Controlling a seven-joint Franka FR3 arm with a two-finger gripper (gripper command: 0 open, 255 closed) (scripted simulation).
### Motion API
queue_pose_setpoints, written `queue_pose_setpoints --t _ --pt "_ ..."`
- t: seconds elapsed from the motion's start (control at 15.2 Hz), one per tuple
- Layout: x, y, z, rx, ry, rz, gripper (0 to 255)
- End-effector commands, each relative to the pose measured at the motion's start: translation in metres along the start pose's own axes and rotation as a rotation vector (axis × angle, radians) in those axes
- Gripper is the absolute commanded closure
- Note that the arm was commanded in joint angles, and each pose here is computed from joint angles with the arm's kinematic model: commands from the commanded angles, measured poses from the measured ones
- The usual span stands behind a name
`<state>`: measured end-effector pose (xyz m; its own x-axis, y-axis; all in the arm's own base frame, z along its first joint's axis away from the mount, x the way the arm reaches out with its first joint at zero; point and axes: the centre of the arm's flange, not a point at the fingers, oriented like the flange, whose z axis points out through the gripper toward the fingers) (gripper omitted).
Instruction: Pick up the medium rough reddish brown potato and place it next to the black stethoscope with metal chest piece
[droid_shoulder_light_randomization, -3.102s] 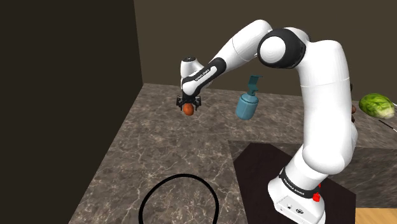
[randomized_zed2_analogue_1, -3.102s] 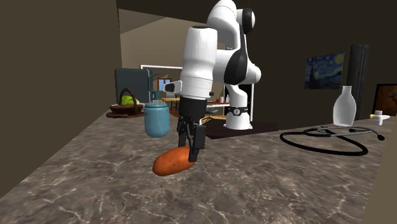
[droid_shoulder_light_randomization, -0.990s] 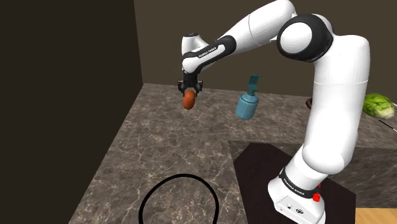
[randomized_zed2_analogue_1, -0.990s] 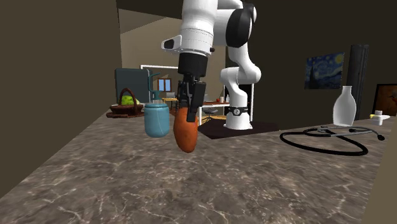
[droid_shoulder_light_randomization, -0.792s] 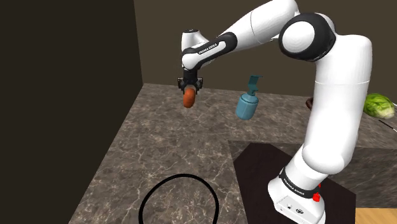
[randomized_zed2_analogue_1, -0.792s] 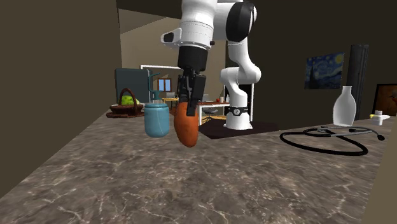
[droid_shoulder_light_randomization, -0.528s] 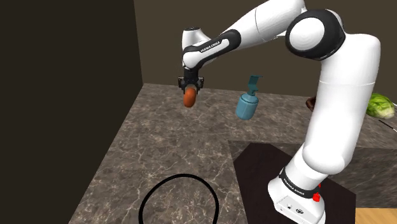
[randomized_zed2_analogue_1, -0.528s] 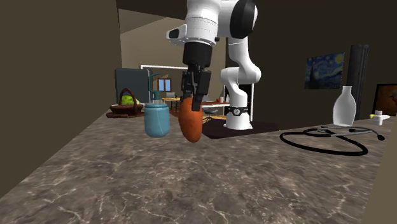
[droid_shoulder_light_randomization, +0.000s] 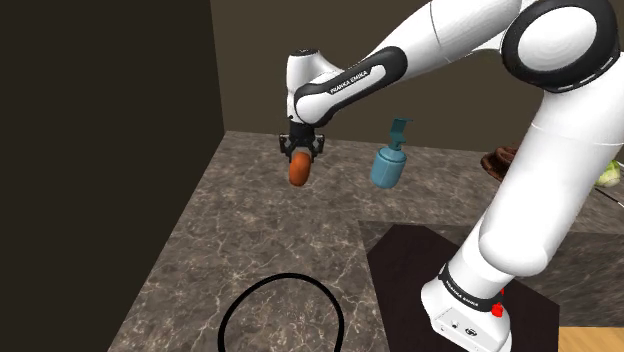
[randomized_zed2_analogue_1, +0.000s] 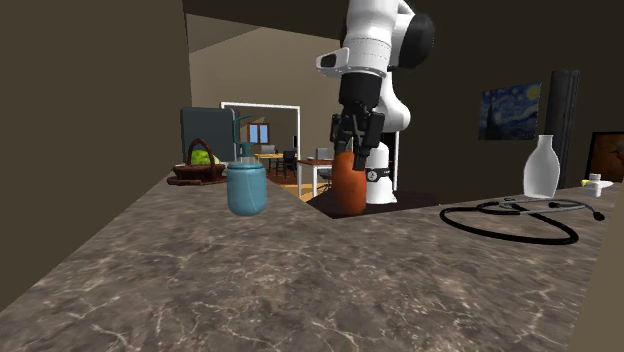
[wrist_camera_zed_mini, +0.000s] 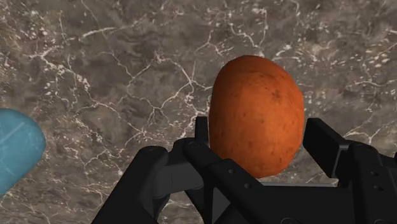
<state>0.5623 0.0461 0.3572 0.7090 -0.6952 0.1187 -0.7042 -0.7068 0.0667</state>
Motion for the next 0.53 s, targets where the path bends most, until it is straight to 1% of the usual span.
queue_pose_setpoints --t 0.0,0.46 --pt "-0.027 0.0 -0.003 0.0 0.001 0.001 255" --pt "-0.119 0.004 -0.014 0.0 0.001 0.001 255"
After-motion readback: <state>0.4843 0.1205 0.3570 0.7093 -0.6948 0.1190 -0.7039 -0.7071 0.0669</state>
